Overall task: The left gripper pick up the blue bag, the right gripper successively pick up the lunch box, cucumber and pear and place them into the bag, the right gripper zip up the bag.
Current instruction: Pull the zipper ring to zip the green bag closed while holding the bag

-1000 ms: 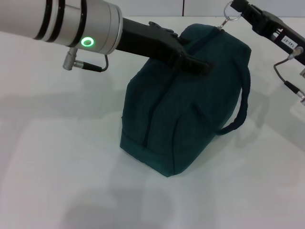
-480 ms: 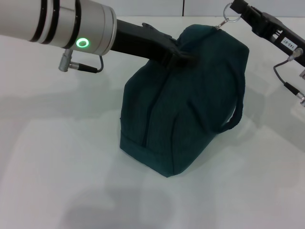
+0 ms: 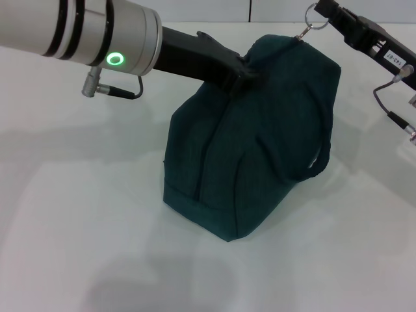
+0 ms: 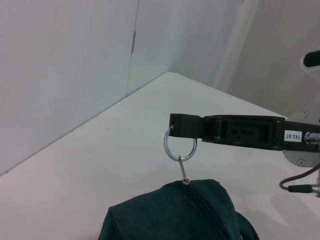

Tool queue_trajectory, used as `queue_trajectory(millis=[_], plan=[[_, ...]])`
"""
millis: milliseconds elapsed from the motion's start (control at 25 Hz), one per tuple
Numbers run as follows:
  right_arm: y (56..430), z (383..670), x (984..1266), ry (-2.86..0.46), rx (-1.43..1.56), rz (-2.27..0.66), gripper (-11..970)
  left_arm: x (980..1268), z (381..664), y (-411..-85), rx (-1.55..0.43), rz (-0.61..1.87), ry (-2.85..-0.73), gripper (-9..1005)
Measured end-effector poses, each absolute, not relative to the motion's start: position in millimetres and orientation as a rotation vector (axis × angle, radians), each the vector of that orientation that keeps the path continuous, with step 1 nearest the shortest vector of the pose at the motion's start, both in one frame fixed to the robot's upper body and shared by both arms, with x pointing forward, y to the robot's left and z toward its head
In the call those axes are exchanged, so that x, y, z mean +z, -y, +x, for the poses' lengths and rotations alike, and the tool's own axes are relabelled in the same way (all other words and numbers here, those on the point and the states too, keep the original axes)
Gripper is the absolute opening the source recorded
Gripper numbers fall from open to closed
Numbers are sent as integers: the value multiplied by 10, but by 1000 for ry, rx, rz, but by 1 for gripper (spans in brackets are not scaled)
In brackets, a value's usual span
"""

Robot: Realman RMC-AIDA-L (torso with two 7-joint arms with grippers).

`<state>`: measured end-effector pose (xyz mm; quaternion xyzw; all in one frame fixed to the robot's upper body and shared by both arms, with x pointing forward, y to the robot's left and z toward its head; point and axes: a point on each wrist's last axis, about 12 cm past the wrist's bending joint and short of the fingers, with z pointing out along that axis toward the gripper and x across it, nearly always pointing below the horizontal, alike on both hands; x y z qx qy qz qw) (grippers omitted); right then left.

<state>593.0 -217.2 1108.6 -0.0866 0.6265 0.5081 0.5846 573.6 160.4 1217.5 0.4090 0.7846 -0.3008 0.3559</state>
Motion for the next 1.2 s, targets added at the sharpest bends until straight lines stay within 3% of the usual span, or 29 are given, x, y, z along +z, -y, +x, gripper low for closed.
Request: queue_trajectory(millis=[600,920,1200], plan=[[2376,5957,10861,-1599,1056,-84,18,12313,5637,-1687,-875,1042,-1885,54],[2404,5946,10696,-1697,1000,-50,18,12376,5608,-1729,-912,1030,-1810,52],[2391,5948,10724,-1680,1018,-49,18,12315,5646,-1778,-908,1012,-1816,50]])
